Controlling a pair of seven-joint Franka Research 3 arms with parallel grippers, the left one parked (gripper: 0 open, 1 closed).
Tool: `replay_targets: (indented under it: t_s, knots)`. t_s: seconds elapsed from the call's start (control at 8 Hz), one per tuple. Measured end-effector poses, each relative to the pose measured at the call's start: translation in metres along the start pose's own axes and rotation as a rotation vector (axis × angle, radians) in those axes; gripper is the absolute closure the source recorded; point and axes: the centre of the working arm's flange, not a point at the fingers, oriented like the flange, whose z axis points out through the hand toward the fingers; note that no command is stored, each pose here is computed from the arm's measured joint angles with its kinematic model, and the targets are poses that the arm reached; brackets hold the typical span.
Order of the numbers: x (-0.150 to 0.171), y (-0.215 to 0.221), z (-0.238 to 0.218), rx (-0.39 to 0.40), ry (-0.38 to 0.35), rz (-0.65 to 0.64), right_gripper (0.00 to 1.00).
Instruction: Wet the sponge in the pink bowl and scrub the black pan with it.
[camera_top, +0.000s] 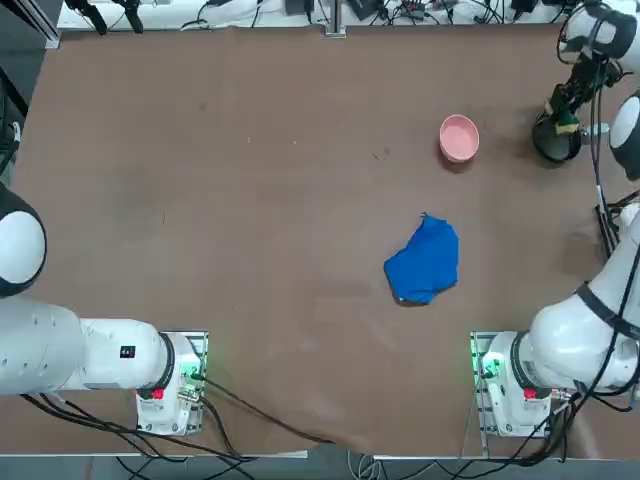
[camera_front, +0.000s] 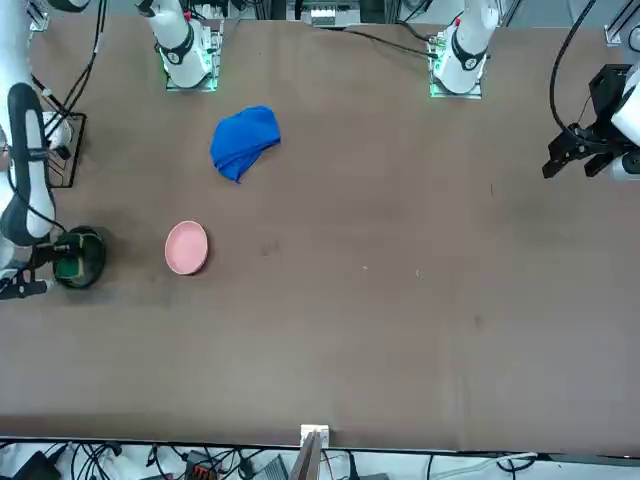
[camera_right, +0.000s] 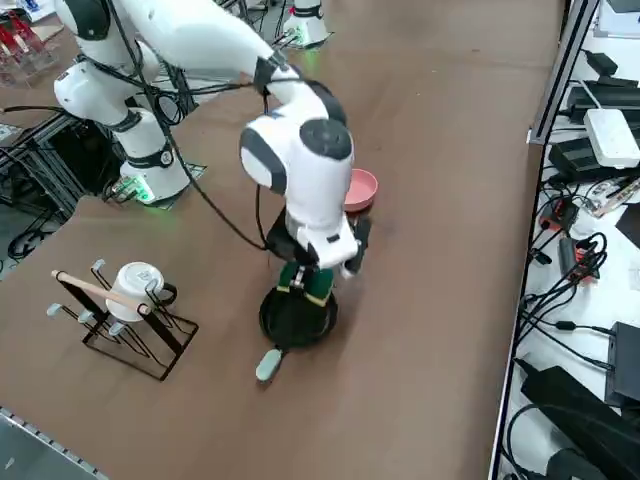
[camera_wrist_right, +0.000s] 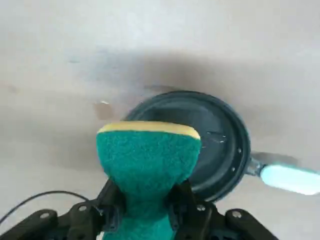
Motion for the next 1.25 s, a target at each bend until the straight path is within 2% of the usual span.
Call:
replay_targets:
  t_s: [0.25,0.75,1.0,1.25]
  knots:
    - [0.004,-0.043,-0.039,-0.008,0.018,-0.058,0.53]
    - [0.017,-0.164,-0.106,-0.041,0.065,-0.187,0.52]
    - [0.029,-0.241,-0.112,-0.055,0.073,-0.189,0.53]
    - [0.035,-0.340,-0.104,-0.049,0.081,-0.122,0.53]
